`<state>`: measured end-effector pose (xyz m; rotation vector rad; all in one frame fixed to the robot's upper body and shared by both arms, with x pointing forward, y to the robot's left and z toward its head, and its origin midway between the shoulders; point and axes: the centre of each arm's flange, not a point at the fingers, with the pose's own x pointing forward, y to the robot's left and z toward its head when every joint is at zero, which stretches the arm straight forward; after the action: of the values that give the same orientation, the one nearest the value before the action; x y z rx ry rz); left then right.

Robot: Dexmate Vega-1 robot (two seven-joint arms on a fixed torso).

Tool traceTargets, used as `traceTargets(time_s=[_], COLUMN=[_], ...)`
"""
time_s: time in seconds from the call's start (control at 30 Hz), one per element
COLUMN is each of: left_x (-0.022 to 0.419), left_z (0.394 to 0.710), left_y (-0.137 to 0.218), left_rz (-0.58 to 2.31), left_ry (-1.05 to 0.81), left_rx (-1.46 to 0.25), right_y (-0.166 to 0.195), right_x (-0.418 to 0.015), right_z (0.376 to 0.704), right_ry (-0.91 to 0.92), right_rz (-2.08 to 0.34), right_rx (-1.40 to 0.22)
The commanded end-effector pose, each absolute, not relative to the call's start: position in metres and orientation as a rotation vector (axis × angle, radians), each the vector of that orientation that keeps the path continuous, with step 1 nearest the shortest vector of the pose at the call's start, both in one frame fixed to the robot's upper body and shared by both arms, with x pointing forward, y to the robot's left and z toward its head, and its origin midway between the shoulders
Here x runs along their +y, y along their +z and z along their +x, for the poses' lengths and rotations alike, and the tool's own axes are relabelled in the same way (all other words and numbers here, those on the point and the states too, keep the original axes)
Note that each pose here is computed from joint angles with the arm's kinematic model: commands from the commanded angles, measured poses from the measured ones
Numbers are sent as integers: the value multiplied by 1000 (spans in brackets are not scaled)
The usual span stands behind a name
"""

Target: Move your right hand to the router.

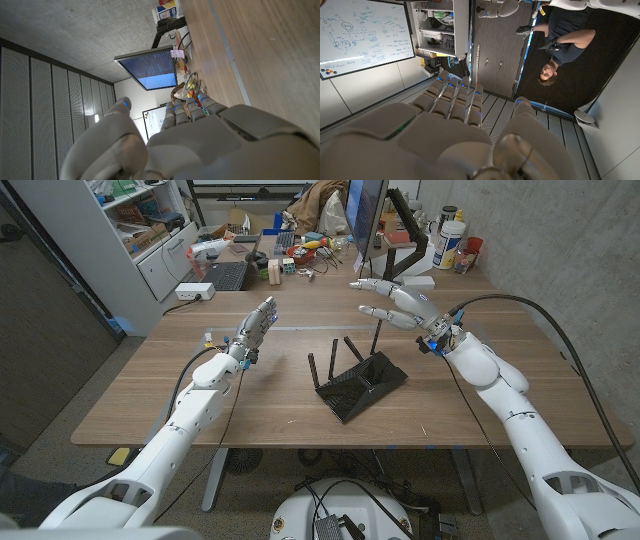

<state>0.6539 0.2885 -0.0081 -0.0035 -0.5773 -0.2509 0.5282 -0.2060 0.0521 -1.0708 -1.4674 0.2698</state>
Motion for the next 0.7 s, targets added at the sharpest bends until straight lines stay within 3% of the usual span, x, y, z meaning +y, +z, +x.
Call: traceTargets(time_s=[0.03,0.7], left_x=[289,288], left_z=[655,655], left_y=[-6,-6], left_rz=[0,0], left_ry=[-252,-252], left_rx=[-574,-574], right_y=[46,37], right_x=[-204,-206], right_z=[531,539], right_ry=[261,233], right_rz=[-1124,-1225], right_rx=[-1451,-1412])
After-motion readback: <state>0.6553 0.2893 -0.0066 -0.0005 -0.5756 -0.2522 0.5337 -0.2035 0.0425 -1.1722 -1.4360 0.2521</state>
